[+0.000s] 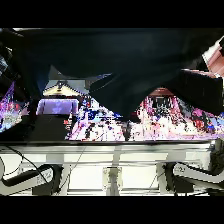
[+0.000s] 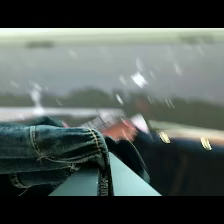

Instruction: Fold the clothes and pants, and hang the long-sleeved shirts on hangers.

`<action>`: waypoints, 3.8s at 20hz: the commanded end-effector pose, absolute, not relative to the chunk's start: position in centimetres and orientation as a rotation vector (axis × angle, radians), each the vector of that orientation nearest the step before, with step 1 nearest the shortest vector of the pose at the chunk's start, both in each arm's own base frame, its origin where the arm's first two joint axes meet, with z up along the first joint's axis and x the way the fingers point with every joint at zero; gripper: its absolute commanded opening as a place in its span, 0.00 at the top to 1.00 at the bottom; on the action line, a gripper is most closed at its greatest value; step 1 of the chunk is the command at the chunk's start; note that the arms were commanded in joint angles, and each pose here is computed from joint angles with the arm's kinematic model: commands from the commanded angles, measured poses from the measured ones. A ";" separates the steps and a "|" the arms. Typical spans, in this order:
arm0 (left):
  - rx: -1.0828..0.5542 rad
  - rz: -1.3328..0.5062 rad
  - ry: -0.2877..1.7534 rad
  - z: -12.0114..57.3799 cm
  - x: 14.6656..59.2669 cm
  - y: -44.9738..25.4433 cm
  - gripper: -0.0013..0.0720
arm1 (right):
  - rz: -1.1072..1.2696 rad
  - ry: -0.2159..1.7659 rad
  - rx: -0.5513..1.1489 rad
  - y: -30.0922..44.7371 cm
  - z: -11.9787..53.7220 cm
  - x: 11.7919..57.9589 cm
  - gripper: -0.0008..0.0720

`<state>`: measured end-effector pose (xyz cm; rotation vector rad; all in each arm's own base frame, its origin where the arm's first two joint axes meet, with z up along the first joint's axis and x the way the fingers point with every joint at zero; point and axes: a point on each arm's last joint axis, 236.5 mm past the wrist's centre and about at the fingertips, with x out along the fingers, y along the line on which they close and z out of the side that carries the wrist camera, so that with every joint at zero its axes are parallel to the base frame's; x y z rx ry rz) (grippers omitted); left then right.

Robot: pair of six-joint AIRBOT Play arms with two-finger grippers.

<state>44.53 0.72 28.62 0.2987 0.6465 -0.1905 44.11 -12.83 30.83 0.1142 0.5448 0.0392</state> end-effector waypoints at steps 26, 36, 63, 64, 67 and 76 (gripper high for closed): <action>0.374 -0.362 1.561 -4.6 16.2 1.5 0.66 | -0.567 1.498 0.299 -17.1 -0.1 17.8 0.94; 0.321 -0.282 1.250 0.7 23.6 0.5 0.64 | -0.561 1.448 0.258 -17.5 1.8 18.4 0.48; -0.471 -0.457 1.372 -6.0 52.2 -18.9 0.33 | -0.215 0.965 0.235 -11.1 15.0 31.3 0.04; -0.480 -0.465 1.380 -6.5 52.1 -19.4 0.33 | -0.215 0.965 0.235 -11.1 15.1 31.3 0.04; -0.522 -0.486 1.387 -7.2 52.1 -20.9 0.35 | -0.215 0.965 0.235 -11.1 15.0 31.3 0.04; -0.530 -0.516 1.406 -7.9 51.5 -22.9 0.68 | -0.216 0.959 0.235 -11.2 15.1 31.4 0.04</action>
